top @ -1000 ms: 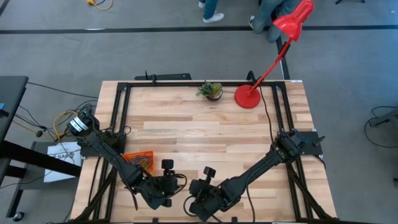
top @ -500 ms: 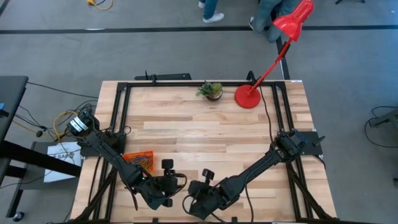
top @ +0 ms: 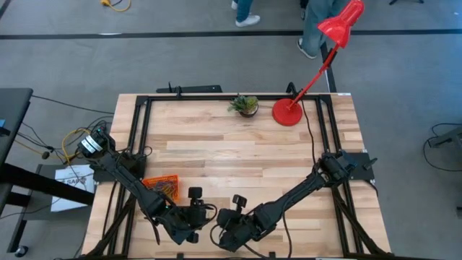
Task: Pick and place rubber bands into bin
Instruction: Put the yellow rubber band into the orange basket
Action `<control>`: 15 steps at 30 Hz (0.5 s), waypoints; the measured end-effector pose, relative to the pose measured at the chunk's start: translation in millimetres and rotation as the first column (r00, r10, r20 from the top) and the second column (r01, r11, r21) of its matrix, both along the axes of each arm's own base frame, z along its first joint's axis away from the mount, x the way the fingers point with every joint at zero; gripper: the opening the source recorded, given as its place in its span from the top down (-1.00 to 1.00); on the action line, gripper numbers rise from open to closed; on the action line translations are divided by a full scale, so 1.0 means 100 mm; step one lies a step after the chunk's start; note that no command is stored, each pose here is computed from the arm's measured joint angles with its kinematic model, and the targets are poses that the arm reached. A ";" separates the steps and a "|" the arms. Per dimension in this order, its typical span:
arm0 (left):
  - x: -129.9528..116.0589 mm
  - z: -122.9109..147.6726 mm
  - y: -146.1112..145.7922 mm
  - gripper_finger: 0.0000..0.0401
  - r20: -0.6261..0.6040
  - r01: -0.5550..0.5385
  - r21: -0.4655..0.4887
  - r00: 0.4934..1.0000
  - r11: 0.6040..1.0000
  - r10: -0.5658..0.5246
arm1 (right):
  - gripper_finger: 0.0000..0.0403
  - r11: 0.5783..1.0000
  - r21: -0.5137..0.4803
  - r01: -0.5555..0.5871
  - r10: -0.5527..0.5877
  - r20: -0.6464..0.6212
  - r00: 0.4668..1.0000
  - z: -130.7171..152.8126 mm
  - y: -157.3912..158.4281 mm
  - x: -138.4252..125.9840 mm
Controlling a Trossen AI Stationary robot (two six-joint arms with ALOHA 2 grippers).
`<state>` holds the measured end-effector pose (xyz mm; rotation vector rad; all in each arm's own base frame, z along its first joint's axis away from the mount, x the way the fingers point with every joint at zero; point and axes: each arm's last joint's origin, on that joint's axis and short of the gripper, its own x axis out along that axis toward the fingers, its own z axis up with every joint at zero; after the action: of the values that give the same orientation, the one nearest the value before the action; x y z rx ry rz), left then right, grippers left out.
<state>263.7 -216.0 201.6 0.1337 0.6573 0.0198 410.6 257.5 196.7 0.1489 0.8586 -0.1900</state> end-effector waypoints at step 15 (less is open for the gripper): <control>0.04 -0.05 -0.05 0.40 -0.003 0.073 0.036 0.997 0.997 -0.073 | 1.00 0.999 -0.025 -0.041 0.041 -0.010 0.999 0.00 -0.02 0.02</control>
<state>267.2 -220.8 196.5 0.1924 0.6534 -0.0389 412.4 255.1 196.7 0.1067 0.8678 -0.1633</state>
